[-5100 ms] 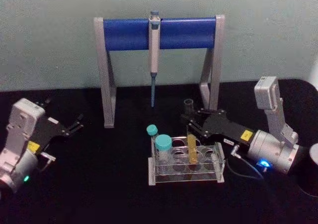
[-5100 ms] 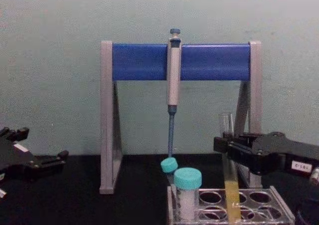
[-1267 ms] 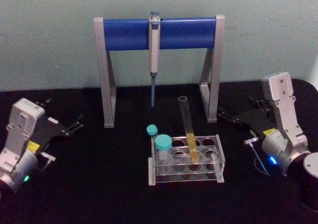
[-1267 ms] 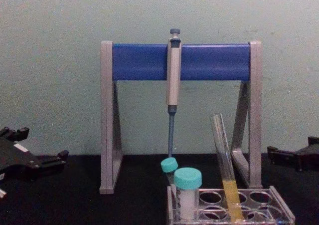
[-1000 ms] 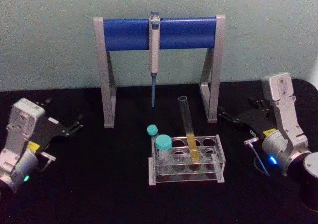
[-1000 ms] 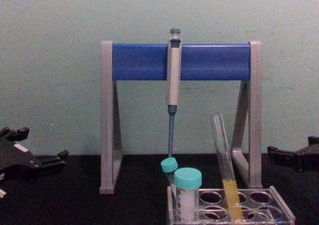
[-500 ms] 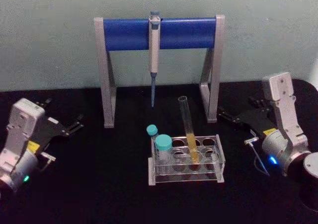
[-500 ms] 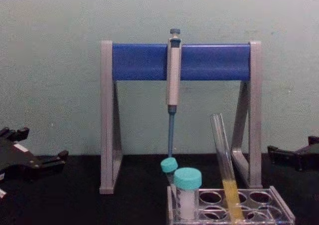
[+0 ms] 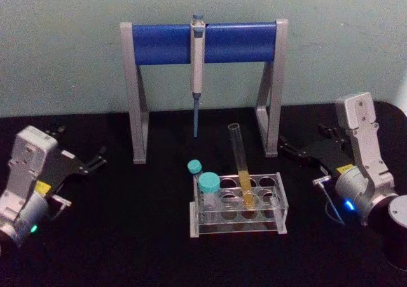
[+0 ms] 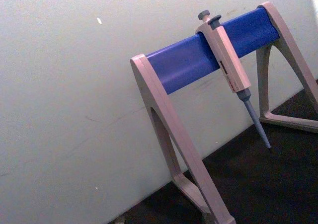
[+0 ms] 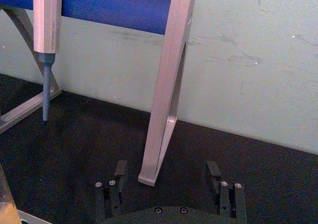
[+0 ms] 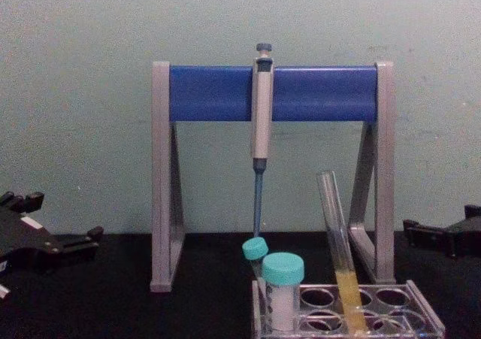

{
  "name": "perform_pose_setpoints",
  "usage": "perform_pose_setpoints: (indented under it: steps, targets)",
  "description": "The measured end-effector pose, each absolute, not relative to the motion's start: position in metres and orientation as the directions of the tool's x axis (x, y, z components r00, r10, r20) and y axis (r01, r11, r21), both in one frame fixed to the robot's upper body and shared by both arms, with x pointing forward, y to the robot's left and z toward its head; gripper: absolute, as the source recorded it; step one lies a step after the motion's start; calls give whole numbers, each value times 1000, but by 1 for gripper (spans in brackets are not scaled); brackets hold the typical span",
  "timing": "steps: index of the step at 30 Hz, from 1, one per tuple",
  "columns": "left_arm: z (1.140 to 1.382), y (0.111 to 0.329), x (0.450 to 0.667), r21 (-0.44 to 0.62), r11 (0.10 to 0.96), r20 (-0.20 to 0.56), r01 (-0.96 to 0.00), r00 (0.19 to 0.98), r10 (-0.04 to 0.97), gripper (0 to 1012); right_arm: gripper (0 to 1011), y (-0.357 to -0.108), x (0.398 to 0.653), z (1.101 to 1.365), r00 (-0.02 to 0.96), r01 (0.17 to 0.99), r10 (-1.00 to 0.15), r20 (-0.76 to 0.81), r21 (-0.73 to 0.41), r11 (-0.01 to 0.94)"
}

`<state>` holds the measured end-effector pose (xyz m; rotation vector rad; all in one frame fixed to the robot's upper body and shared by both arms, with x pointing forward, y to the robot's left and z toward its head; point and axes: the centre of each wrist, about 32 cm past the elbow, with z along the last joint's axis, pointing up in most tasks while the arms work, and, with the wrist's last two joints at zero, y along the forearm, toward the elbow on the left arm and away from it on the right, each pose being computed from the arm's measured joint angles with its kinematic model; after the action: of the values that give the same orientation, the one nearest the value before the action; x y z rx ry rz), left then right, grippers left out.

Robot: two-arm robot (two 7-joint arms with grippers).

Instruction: Pick up the test tube from the test tube rack, shake it, then place it back into the test tube rack.

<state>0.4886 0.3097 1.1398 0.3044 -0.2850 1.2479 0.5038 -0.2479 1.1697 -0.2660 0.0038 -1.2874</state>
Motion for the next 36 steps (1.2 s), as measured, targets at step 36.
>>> perform_pose_setpoints:
  steps: [36]
  targets:
    - [1140,310,489,70,287,374,-955,292,880,1001,1000,-248,504,1170,284,947,-948,145,-198,253]
